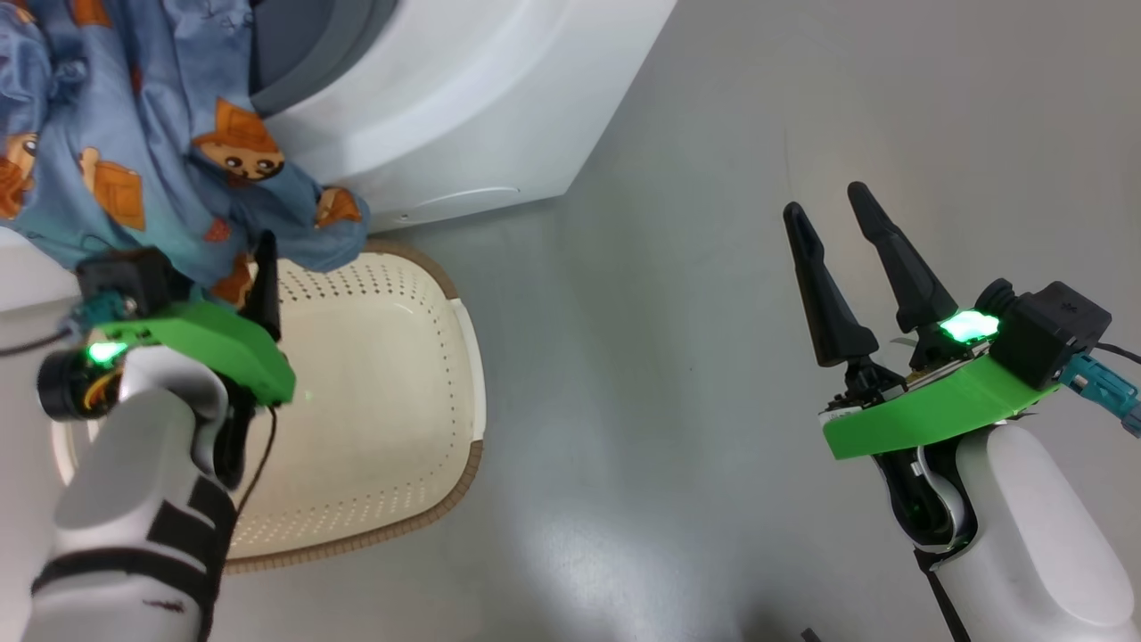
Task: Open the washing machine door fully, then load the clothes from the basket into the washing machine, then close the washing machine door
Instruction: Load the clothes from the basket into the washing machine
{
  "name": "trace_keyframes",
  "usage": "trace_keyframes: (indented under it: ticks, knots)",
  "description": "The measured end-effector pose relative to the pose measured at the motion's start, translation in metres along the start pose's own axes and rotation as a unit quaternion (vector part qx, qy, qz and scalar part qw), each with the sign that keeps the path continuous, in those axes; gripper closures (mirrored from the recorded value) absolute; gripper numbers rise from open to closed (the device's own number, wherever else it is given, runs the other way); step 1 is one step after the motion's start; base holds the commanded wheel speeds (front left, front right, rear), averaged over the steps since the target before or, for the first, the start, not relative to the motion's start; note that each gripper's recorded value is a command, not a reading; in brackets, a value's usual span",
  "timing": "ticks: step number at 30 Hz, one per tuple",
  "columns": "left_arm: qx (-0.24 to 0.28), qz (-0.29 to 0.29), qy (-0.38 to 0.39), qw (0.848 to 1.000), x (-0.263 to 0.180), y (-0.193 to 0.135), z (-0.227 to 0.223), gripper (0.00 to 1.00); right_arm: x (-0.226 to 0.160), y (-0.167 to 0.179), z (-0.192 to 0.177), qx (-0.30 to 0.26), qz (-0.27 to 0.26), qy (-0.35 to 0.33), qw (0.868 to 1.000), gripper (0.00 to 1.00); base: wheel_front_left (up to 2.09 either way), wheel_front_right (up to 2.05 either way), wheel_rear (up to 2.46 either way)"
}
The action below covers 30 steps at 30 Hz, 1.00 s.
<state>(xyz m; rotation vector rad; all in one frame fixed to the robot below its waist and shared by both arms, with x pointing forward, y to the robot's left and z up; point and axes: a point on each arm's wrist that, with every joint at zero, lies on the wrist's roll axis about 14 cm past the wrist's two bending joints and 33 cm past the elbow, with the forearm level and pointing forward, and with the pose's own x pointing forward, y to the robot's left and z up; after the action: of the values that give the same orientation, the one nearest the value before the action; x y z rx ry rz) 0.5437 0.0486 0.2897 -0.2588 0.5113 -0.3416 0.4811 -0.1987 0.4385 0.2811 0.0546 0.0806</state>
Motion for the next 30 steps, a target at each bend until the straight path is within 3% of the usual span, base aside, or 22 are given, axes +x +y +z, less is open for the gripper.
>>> trace_keyframes:
  ticks: [10,11,12,14,30]
  knots:
    - [-0.032,0.031,0.005,0.999,0.022,0.017,0.007,0.00,0.004,-0.005,-0.007,-0.001,-0.005,0.006,1.000,0.00,0.00,0.00,0.00]
    - [-0.034,0.032,0.004,0.999,0.023,0.017,0.008,0.07,0.006,-0.005,-0.007,-0.001,-0.004,0.006,1.000,0.00,0.00,0.00,0.00]
    - [-0.035,0.036,0.004,0.999,0.024,0.018,0.009,0.53,0.007,-0.004,-0.008,-0.002,-0.003,0.006,1.000,0.00,0.00,0.00,0.00]
    - [-0.037,0.039,0.003,0.999,0.026,0.020,0.010,1.00,0.008,-0.004,-0.010,-0.001,-0.002,0.008,1.000,0.00,0.00,0.00,0.00]
    - [-0.014,0.035,-0.050,0.998,0.012,0.024,0.036,1.00,0.012,0.006,-0.008,0.006,0.010,0.002,1.000,0.00,0.00,0.00,0.00]
